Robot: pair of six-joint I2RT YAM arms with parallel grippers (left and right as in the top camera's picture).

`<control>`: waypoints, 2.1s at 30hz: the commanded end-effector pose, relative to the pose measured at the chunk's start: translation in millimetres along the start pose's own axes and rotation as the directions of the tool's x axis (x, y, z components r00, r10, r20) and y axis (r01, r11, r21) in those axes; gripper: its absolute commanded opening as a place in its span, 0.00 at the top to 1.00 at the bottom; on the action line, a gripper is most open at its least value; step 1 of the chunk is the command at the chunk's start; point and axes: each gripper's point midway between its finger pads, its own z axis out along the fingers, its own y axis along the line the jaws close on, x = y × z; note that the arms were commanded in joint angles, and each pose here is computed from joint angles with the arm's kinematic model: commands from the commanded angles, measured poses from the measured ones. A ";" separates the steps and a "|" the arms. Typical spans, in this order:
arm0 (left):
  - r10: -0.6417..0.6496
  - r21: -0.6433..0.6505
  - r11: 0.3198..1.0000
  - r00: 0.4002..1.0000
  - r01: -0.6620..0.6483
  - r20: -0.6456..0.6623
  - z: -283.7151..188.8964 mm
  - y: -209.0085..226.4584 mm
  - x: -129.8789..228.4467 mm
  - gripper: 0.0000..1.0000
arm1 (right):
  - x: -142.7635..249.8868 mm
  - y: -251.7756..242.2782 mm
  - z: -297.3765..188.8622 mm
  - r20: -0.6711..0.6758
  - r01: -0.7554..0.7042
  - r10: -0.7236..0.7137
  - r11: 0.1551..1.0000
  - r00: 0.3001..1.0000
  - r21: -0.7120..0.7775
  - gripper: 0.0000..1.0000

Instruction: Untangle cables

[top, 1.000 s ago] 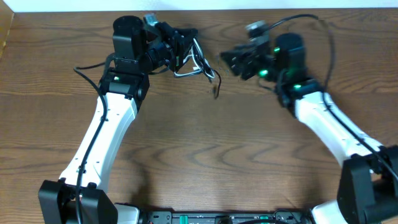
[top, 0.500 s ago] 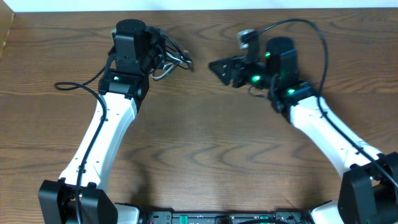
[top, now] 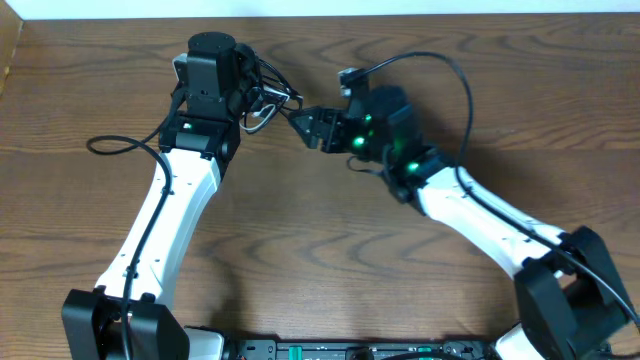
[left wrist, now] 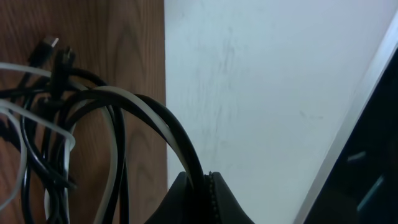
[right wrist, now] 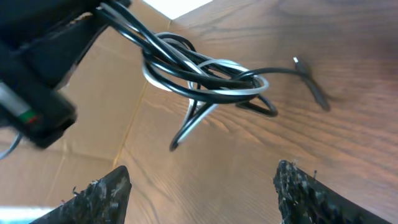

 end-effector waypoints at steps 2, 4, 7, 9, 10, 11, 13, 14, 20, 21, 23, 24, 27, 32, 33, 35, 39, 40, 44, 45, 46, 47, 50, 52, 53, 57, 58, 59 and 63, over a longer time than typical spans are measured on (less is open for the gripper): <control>-0.170 -0.019 0.985 0.983 0.169 -0.066 -1.3 -0.8 12.8 0.92 | 1.7 -8.3 23.4 0.088 -0.116 0.114 0.993 0.990 0.024 0.32; -0.224 -0.051 0.974 0.970 0.220 -0.091 -1.8 4.2 18.1 0.92 | 1.6 -6.2 30.4 0.103 -0.122 0.122 0.992 0.987 -0.005 0.33; -0.296 -0.118 0.951 0.952 0.286 -0.077 -2.7 19.0 18.6 0.93 | 0.5 -8.7 36.0 0.117 -0.156 0.158 0.987 0.981 -0.024 0.34; -0.328 -0.161 0.935 0.943 0.316 -0.054 -3.9 30.0 17.3 0.93 | 0.2 -14.9 38.2 0.131 -0.186 0.185 0.983 0.974 -0.009 0.37; -0.333 -0.175 0.931 0.942 0.320 -0.050 -4.3 33.3 17.4 0.93 | -0.2 -17.1 38.8 0.138 -0.194 0.192 0.981 0.972 -0.003 0.38; -0.342 -0.190 0.925 0.938 0.328 -0.047 -4.9 36.6 18.0 0.94 | -0.7 -19.2 39.2 0.144 -0.195 0.193 0.981 0.971 0.003 0.39; -0.359 -0.212 0.917 0.931 0.339 -0.063 -6.0 39.6 22.2 0.93 | -2.0 -20.7 39.1 0.155 -0.196 0.192 0.980 0.969 0.010 0.40; -0.371 -0.221 0.911 0.925 0.347 -0.077 -6.5 39.8 25.4 0.92 | -2.6 -21.2 38.9 0.159 -0.197 0.192 0.980 0.968 0.013 0.41; -0.424 -0.268 0.887 0.894 0.377 -0.147 -9.9 40.6 42.9 0.93 | 1.1 -20.9 40.2 0.158 -0.197 0.191 0.980 0.969 0.023 0.44; -0.423 -0.271 0.887 0.893 0.374 -0.152 -10.3 41.0 45.0 0.93 | 3.0 -20.6 40.7 0.154 -0.197 0.191 0.980 0.969 0.025 0.44; -0.420 -0.274 0.888 0.894 0.368 -0.158 -10.8 41.8 48.7 0.93 | 7.8 -21.6 41.7 0.143 -0.199 0.191 0.979 0.971 0.037 0.46; -0.418 -0.276 0.889 0.894 0.367 -0.160 -11.0 42.1 49.9 0.93 | 11.0 -23.5 42.2 0.135 -0.201 0.193 0.978 0.972 0.048 0.46; -0.418 -0.276 0.889 0.894 0.366 -0.161 -11.1 42.2 50.3 0.93 | 17.3 -30.2 42.3 0.116 -0.191 0.181 0.978 0.977 0.082 0.51; -0.418 -0.276 0.889 0.894 0.366 -0.160 -11.0 42.2 50.3 0.93 | 32.4 -47.7 40.9 0.069 -0.192 0.183 0.968 0.981 0.163 0.58; -0.418 -0.276 0.889 0.894 0.366 -0.160 -11.0 42.2 50.2 0.93 | 34.7 -50.9 40.4 0.061 -0.181 0.173 0.967 0.983 0.178 0.58; -0.418 -0.276 0.889 0.894 0.366 -0.160 -11.0 42.2 50.2 0.93 | 38.2 -57.1 39.2 0.047 -0.147 0.141 0.967 0.989 0.208 0.60; -0.417 -0.271 0.890 0.894 0.366 -0.161 -10.8 41.1 50.1 0.92 | 43.2 -78.5 33.3 0.037 -0.108 0.102 0.946 0.994 0.305 0.73; -0.417 -0.269 0.891 0.894 0.366 -0.165 -10.7 40.2 50.6 0.92 | 43.9 -84.9 31.1 0.039 -0.103 0.096 0.937 0.995 0.334 0.78; -0.414 -0.242 0.899 0.889 0.366 -0.195 -10.7 31.0 53.9 0.93 | 36.4 -119.5 15.3 0.057 -0.060 0.038 0.879 0.998 0.472 0.96; -0.412 -0.228 0.902 0.888 0.366 -0.204 -10.7 27.0 54.6 0.92 | 33.5 -127.3 11.1 0.039 -0.025 0.007 0.869 0.999 0.494 0.99; -0.410 -0.219 0.904 0.886 0.366 -0.214 -11.0 23.9 55.7 0.93 | 30.7 -133.8 7.5 0.026 -0.004 -0.011 0.861 1.000 0.509 0.99; -0.408 -0.208 0.907 0.885 0.366 -0.224 -11.1 20.4 56.8 0.92 | 28.7 -138.8 4.6 0.017 0.009 -0.020 0.855 1.000 0.519 0.99; -0.401 -0.171 0.915 0.879 0.366 -0.257 -11.2 8.9 60.1 0.93 | 21.9 -157.7 -7.1 -0.003 0.022 -0.025 0.829 1.000 0.558 0.99; -0.396 -0.151 0.918 0.875 0.367 -0.280 -11.7 2.2 62.3 0.93 | 16.9 -171.5 -16.6 -0.023 0.039 -0.031 0.811 0.999 0.584 0.99; -0.393 -0.142 0.919 0.873 0.367 -0.288 -11.9 -0.9 62.8 0.92 | 13.8 -178.7 -21.7 -0.029 0.044 -0.033 0.800 0.999 0.598 0.99; -0.386 -0.120 0.923 0.872 0.367 -0.301 -12.4 -6.9 63.4 0.92 | -0.5 -209.6 -47.0 -0.067 0.079 -0.047 0.756 0.997 0.649 0.99; -0.379 -0.118 0.925 0.875 0.360 -0.302 -12.4 -6.8 63.5 0.93 | -3.4 -213.5 -52.4 -0.089 0.100 -0.055 0.759 0.994 0.643 0.99; -0.342 -0.105 0.940 0.889 0.325 -0.306 -12.3 -6.8 63.3 0.92 | -5.6 -215.6 -55.5 -0.107 0.116 -0.063 0.765 0.992 0.633 0.99; 0.045 0.067 0.997 0.946 -0.025 -0.322 -12.7 -19.6 60.7 0.93 | -22.9 -219.3 -73.3 -0.146 0.186 -0.123 0.776 0.982 0.603 0.99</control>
